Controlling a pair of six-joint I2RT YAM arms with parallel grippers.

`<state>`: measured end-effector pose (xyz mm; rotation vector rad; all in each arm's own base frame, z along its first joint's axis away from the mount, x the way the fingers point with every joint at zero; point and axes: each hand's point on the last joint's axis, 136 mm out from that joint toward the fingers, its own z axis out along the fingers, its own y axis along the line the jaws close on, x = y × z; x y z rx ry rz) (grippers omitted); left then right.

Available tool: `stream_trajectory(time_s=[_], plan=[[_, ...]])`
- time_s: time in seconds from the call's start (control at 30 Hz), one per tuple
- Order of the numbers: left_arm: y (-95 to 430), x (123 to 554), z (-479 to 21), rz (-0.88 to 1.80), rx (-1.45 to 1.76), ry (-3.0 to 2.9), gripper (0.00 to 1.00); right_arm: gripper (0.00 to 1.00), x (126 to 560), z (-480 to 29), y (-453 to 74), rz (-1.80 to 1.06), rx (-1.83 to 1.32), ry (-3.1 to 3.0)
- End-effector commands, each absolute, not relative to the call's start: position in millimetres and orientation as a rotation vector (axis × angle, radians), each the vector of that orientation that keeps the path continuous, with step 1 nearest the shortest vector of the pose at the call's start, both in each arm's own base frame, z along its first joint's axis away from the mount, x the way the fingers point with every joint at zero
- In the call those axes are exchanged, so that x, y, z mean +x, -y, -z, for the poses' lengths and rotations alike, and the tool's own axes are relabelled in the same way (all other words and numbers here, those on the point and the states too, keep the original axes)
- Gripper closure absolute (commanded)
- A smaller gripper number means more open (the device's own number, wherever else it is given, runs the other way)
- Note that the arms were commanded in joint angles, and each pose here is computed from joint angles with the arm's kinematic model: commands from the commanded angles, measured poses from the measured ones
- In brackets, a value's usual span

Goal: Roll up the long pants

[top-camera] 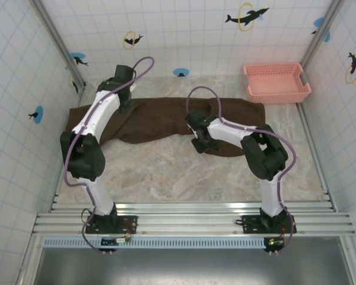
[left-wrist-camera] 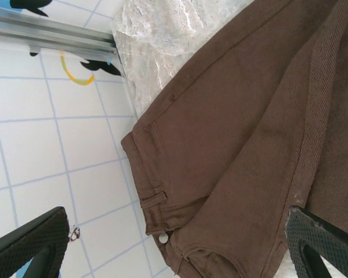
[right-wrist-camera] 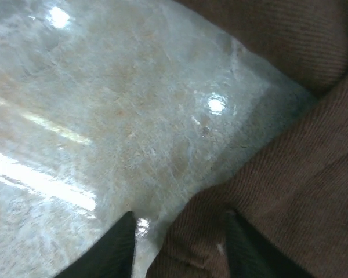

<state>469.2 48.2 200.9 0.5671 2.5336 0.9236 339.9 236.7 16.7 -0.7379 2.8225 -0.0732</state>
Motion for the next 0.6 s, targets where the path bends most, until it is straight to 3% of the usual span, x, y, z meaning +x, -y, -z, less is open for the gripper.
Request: stream_trajectory(time_s=[0.0,0.07,0.17,0.27,0.57], plan=[[-49.4,465.6,-203.2,-0.897,0.542,-2.535,0.03,0.62,340.7,-4.5,-231.4,0.135,-0.728,-2.842],[-48.9,465.2,-203.5,-0.891,0.544,-2.536,0.03,0.68,338.7,0.6,-227.0,0.154,-0.726,-2.852],[-49.6,464.9,-204.8,-0.897,0.542,-2.532,0.02,0.89,338.2,3.3,-219.7,0.203,-0.731,-2.846],[-48.7,465.3,-203.5,-0.89,0.546,-2.534,0.02,1.0,343.9,-6.1,-208.1,0.284,-0.736,-2.816],[-47.5,463.1,-200.8,-0.877,0.557,-2.55,0.03,1.0,392.3,-105.6,-133.1,0.51,-0.586,-2.661]])
